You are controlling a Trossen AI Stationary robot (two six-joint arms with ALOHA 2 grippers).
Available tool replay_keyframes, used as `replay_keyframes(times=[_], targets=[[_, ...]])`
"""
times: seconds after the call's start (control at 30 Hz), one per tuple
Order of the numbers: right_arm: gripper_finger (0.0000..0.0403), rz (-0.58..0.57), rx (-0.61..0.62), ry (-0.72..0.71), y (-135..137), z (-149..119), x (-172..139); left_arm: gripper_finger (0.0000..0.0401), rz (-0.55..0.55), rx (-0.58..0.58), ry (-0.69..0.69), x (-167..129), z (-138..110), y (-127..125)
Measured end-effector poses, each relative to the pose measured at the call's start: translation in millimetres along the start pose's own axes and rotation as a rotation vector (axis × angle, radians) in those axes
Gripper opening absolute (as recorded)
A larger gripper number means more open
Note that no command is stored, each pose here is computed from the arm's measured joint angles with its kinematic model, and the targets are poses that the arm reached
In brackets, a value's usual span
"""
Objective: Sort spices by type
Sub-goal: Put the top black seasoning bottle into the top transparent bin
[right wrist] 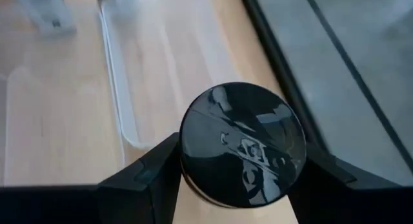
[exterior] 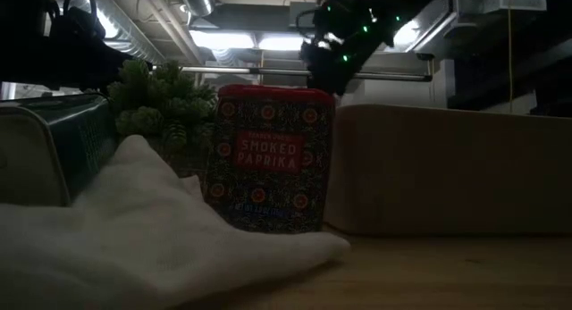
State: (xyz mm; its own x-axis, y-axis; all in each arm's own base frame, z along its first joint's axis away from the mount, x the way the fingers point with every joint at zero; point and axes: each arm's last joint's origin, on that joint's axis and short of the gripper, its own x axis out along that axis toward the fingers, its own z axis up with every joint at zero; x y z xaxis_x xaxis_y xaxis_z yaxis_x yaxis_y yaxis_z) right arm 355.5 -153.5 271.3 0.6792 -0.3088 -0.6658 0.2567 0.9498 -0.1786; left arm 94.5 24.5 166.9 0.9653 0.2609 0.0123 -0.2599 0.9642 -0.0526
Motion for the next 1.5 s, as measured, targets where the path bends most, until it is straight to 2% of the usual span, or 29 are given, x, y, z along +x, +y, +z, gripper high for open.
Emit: replay_keyframes(times=[0.2,0.47,0.63,1.0,1.3,1.5], targets=[[0.0224,-0.023,-0.008,-0.103,-5.1,21.3,-9.6,0.0282,0.000,0.000,0.001,0.0,-0.1,0.0],[0.0225,0.020,-0.009,-0.128,-3.7,22.5,-6.1,0.0282,0.001,0.000,0.001,0.0,-0.1,0.0],[0.0225,0.090,-0.009,-0.111,0.0,16.2,15.0,0.0282,0.001,0.000,0.001,0.1,-0.1,0.1],[0.0225,0.120,-0.007,-0.069,6.3,-4.6,72.5,0.0282,0.001,-0.006,0.004,0.2,-0.3,0.1],[0.0225,0.131,-0.009,-0.022,10.2,-19.6,97.9,0.0282,0.000,-0.003,0.004,0.2,-0.2,0.0],[0.0225,0.132,-0.011,-0.012,11.1,-23.2,103.6,0.0282,0.001,-0.003,0.004,0.2,-0.3,0.1]])
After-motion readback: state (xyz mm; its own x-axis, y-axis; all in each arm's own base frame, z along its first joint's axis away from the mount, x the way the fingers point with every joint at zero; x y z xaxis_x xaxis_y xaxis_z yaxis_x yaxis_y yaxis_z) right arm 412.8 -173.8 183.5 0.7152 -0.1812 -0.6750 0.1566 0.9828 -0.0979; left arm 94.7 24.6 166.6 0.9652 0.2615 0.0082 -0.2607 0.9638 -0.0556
